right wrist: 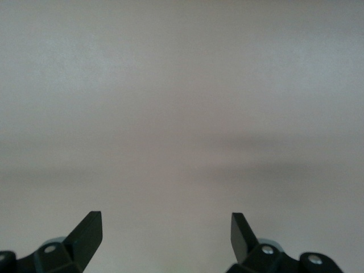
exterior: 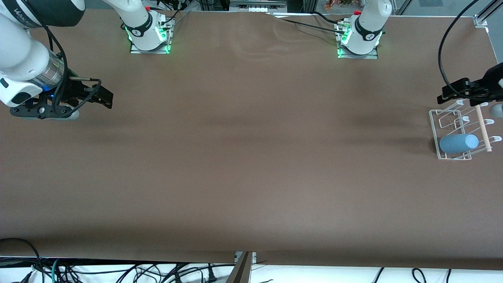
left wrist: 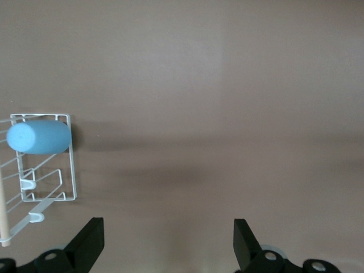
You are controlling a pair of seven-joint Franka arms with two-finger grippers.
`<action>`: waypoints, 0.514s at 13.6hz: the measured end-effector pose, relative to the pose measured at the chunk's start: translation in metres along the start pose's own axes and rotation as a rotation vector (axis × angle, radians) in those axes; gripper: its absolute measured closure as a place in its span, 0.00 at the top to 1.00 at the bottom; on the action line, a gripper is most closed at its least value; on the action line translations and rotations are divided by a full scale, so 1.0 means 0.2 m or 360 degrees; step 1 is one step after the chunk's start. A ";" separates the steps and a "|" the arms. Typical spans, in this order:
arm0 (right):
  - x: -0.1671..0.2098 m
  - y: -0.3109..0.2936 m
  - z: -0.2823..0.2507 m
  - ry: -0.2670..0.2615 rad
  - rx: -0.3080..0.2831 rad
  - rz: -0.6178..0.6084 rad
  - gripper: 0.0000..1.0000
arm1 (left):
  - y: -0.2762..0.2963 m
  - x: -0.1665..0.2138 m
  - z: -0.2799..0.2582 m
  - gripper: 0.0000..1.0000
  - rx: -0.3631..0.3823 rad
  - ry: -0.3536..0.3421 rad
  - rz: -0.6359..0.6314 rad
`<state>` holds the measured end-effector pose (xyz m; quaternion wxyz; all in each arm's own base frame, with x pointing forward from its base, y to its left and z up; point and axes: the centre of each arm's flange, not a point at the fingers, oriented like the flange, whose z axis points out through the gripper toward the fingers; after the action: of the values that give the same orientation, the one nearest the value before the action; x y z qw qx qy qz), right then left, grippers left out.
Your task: Transfer cup to left arm and place on rack
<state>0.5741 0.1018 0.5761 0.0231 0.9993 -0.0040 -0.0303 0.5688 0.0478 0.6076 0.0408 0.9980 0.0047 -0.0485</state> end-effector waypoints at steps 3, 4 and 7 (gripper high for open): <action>0.00 0.00 0.00 0.0000 0.0000 0.0001 1.00 | 0.04 0.00 -0.03 1.00 0.0006 0.0015 0.0024; 0.00 0.00 0.00 0.0000 0.0000 0.0002 1.00 | 0.05 0.00 -0.03 1.00 0.0021 0.0013 0.0032; 0.00 0.01 0.00 -0.0001 0.0000 0.0003 1.00 | 0.11 0.01 -0.02 1.00 0.0080 0.0003 0.0069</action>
<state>0.5744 0.1007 0.5758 0.0231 0.9993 -0.0049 -0.0305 0.5706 0.0265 0.6135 0.0167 0.9986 -0.0181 -0.0467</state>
